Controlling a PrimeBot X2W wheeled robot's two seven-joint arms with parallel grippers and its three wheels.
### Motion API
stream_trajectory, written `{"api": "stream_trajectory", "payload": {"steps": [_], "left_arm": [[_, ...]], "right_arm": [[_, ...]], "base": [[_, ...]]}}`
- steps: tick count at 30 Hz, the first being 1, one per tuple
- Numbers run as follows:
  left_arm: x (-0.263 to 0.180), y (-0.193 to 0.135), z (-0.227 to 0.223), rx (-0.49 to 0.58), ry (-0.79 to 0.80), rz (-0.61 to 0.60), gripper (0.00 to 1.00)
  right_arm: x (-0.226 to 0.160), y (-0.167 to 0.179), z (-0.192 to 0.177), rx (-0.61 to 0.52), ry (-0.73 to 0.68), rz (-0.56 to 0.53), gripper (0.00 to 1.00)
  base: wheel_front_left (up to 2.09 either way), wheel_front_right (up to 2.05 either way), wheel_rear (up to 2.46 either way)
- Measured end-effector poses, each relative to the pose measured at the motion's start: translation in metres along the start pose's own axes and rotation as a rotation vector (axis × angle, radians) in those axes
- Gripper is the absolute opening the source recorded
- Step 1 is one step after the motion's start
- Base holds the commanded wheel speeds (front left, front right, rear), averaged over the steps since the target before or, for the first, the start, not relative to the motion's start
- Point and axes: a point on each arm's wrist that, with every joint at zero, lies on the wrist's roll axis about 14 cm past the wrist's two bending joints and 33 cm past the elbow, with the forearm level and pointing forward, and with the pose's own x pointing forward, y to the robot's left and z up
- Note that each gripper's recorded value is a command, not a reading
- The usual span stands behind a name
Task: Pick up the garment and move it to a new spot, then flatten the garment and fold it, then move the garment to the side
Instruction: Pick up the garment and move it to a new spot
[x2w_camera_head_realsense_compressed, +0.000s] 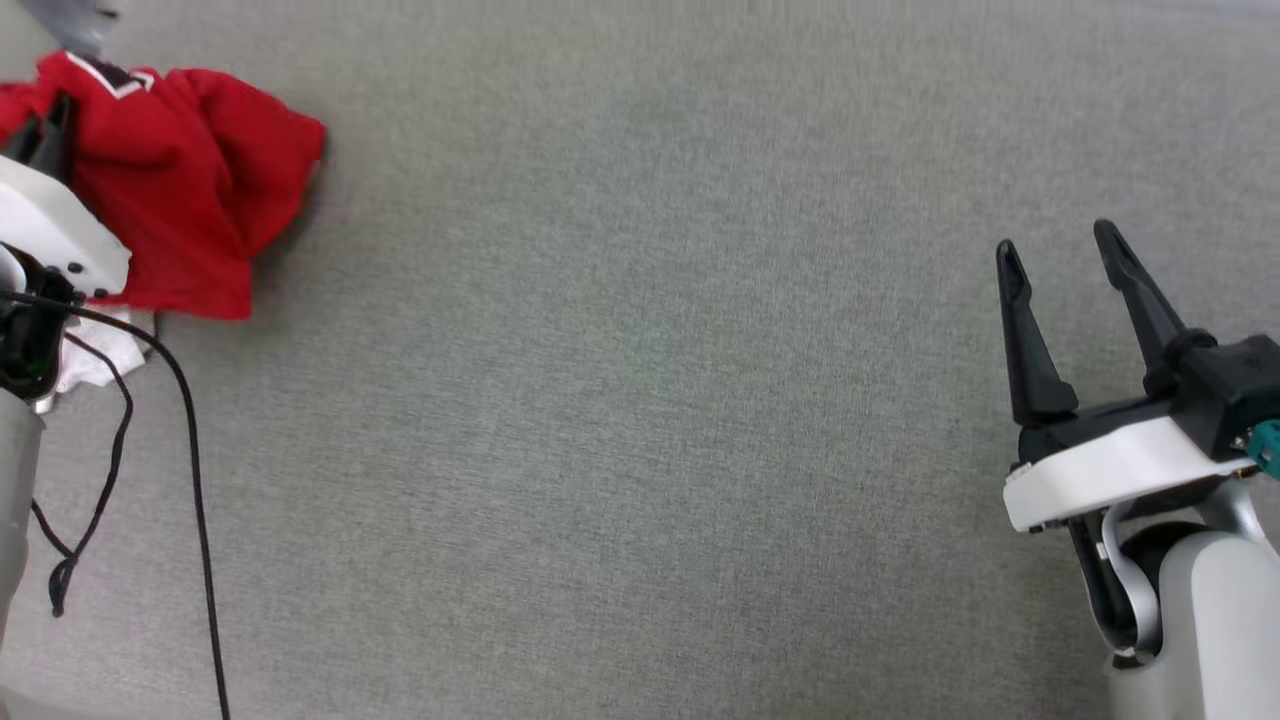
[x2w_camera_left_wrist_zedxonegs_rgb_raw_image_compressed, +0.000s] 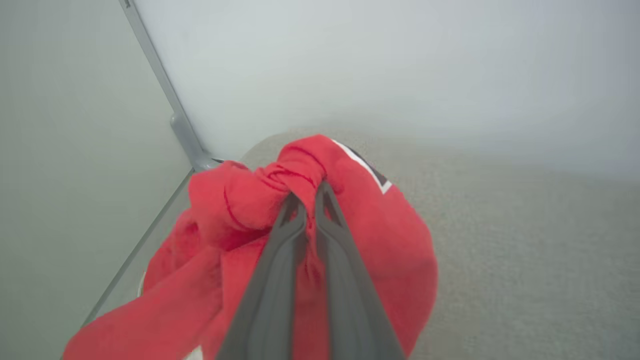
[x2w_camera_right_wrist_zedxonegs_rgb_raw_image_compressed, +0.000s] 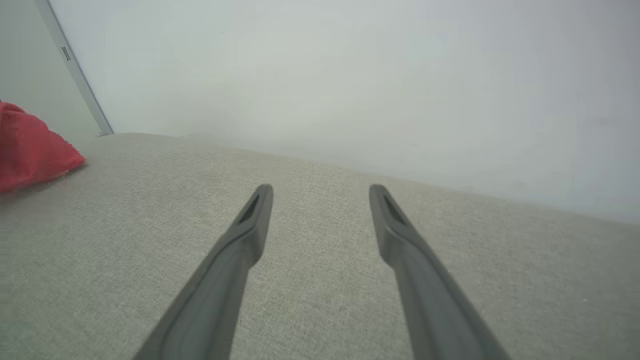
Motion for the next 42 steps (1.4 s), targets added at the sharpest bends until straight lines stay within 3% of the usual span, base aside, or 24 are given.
{"api": "stream_trajectory", "payload": {"steps": [11,22,34,42], "left_arm": [[-0.046,-0.032,0.102,0.000,-0.393,-0.085,0.00],[-0.090,-0.156,0.125,-0.032,-0.554,-0.410,0.00],[-0.175,-0.334,0.105,-0.131,-0.523,-0.908,0.00],[-0.215,-0.405,0.022,-0.162,-0.271,-1.148,0.00]], "right_arm": [[-0.038,-0.010,0.038,0.004,-0.065,-0.054,1.00],[-0.090,-0.045,0.057,-0.012,-0.085,-0.181,1.00],[-0.147,-0.092,0.071,-0.038,-0.097,-0.356,1.00],[-0.150,-0.106,0.058,-0.037,-0.058,-0.399,1.00]], "base": [[0.00,0.00,0.00],[0.00,0.00,0.00],[0.00,0.00,0.00],[0.00,0.00,0.00]]}}
